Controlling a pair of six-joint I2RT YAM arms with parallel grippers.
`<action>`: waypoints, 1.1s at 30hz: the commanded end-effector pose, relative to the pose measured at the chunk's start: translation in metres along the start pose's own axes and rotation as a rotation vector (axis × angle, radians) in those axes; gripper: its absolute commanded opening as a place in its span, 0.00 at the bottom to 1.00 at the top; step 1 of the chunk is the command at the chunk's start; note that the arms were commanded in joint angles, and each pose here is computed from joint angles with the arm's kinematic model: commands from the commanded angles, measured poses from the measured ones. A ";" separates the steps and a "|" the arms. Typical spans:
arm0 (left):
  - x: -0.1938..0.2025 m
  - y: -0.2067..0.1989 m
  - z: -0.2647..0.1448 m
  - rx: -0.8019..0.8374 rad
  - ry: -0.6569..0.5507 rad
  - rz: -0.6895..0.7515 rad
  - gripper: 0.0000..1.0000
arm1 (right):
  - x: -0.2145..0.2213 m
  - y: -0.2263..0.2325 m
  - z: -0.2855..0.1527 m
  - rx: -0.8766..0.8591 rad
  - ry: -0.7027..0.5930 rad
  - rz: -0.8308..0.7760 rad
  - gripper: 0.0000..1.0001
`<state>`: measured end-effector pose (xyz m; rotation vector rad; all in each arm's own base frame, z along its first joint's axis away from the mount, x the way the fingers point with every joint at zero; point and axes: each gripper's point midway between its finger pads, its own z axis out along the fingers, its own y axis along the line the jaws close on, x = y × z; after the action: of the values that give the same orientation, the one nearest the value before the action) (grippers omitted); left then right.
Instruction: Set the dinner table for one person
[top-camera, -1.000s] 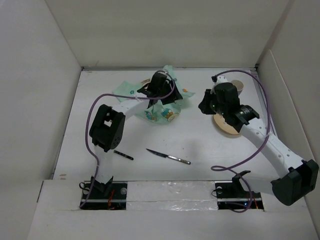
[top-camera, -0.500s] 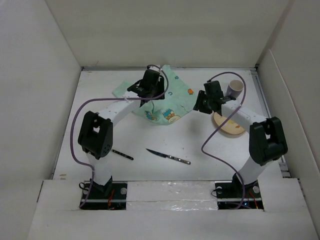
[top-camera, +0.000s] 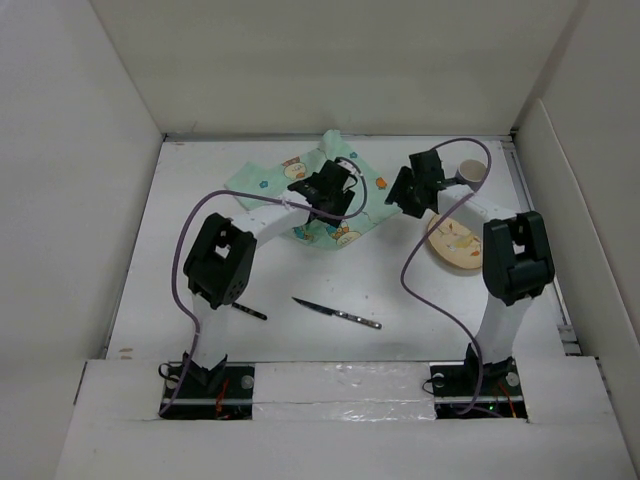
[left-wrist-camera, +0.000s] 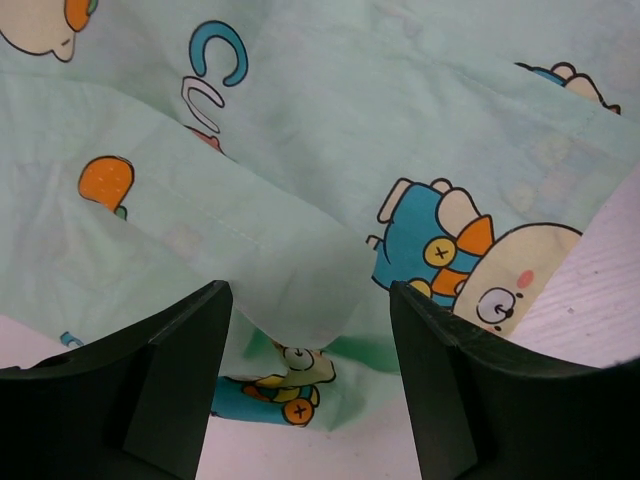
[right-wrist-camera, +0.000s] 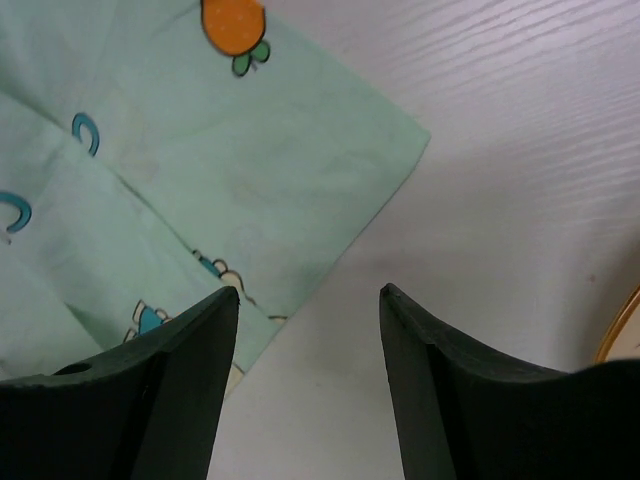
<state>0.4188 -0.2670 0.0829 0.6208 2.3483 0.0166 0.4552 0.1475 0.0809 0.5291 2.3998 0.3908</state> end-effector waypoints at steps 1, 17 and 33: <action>-0.018 0.012 -0.004 -0.066 -0.036 0.062 0.61 | -0.028 0.000 0.002 0.051 -0.067 0.046 0.64; 0.002 0.021 0.007 -0.150 0.007 0.092 0.15 | -0.028 -0.017 0.039 0.186 0.012 0.093 0.60; -0.012 0.114 -0.083 -0.203 -0.235 -0.507 0.00 | 0.003 -0.022 0.048 0.254 0.126 0.143 0.58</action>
<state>0.4279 -0.1638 0.1337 0.1296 2.2774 0.1108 0.4853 0.1300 0.0356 0.7860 2.5205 0.1825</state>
